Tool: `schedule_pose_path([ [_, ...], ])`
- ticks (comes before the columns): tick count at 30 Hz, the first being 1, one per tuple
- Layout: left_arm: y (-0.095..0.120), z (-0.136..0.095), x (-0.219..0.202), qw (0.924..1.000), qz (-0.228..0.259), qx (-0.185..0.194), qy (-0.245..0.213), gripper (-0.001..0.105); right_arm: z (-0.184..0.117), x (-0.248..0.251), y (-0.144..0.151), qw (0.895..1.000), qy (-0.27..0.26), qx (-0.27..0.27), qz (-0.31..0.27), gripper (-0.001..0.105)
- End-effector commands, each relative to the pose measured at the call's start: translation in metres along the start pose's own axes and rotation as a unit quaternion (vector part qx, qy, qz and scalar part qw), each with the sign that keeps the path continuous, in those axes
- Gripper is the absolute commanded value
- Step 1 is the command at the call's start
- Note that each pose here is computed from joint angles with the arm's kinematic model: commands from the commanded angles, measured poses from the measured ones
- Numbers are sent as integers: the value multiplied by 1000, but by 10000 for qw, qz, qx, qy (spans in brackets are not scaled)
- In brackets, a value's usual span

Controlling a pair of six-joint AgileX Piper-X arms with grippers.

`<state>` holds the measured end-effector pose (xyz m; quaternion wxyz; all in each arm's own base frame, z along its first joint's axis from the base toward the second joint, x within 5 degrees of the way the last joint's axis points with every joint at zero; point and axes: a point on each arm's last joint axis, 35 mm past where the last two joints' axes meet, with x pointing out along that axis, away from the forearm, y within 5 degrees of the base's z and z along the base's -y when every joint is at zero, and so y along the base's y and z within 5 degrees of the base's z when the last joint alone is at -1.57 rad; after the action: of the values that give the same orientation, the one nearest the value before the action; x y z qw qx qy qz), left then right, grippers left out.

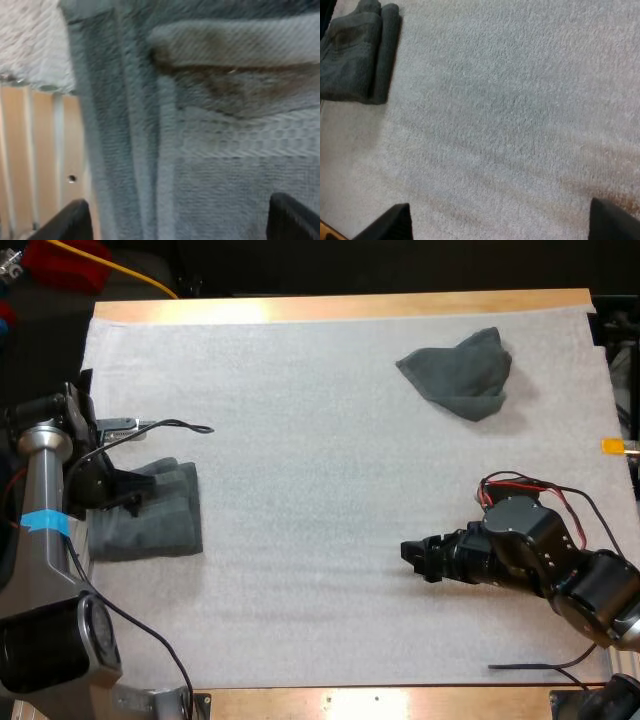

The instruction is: Pick towel from pile, fold and stack

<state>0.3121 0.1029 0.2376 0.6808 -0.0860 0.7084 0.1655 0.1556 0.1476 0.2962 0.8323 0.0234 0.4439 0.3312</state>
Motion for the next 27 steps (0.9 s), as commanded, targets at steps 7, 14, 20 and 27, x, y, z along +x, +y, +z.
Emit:
schedule_pose_path([
  [7, -22, -11, -29, 9982, -152, 296, -490, 69, 0, -3, 1, 10000, -2, -81, 54, 69],
  [14, -37, -19, -39, 9973, -156, 480, -538, 69, 0, -3, 1, 10000, -2, -81, 54, 69],
  [20, -37, -22, -35, 9979, -144, 453, -437, 69, 0, -3, 1, 10000, -2, -81, 54, 69],
  [27, -39, -32, 1, 9987, -113, 445, -202, 69, 0, -3, 2, 9999, 16, -81, 109, 69],
])
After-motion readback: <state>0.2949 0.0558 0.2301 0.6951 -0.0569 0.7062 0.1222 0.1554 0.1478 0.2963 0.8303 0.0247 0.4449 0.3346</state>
